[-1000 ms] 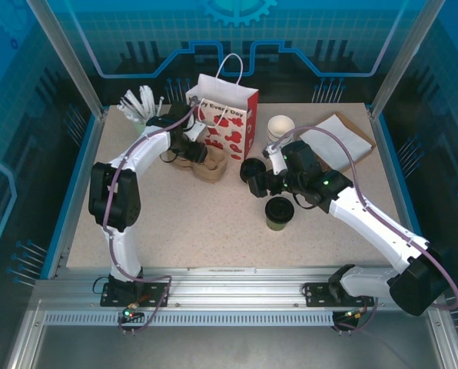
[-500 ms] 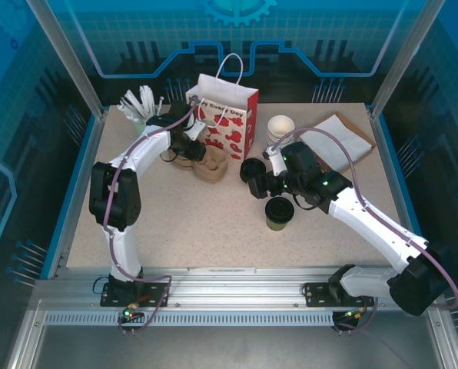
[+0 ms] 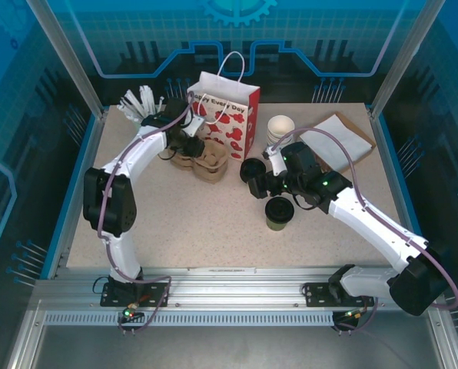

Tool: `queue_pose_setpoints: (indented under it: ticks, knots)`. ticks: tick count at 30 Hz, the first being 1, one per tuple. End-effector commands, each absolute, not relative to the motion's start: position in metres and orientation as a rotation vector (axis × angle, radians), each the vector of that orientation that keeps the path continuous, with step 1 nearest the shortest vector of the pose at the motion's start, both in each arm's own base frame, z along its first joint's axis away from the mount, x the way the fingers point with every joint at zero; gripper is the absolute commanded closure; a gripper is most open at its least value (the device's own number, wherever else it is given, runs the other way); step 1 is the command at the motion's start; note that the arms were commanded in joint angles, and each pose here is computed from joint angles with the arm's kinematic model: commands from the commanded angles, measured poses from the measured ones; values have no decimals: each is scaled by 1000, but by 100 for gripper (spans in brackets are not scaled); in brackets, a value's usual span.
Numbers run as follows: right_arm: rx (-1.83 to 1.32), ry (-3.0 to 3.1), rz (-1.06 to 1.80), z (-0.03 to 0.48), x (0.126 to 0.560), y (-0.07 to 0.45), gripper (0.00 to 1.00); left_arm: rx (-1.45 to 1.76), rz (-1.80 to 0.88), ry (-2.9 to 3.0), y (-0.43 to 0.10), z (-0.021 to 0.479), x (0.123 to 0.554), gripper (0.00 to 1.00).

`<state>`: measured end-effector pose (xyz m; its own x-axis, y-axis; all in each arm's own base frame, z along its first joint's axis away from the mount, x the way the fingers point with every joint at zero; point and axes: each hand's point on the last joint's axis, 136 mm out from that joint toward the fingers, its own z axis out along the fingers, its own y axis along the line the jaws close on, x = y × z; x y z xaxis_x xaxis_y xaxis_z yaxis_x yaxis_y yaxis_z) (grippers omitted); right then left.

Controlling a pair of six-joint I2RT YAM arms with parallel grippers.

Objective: Pack the takeout coffee

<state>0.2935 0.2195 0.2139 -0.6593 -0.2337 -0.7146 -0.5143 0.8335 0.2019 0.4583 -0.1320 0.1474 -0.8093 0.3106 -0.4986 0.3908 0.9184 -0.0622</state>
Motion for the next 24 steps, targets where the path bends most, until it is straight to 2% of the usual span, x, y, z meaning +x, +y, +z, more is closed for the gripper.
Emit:
queue_pose_setpoints:
  ticks: [1, 11, 19, 24]
  knots:
    - [-549, 2298, 533, 212, 292, 225, 16, 464, -222, 2544, -127, 163, 456, 60]
    - [-551, 2286, 528, 218, 292, 224, 16, 343, -271, 2461, -124, 195, 436, 59]
    - [-557, 2266, 524, 224, 293, 224, 16, 197, -371, 2411, -121, 212, 392, 58]
    - [-552, 2258, 496, 230, 291, 217, 15, 127, -370, 2418, -124, 202, 348, 58]
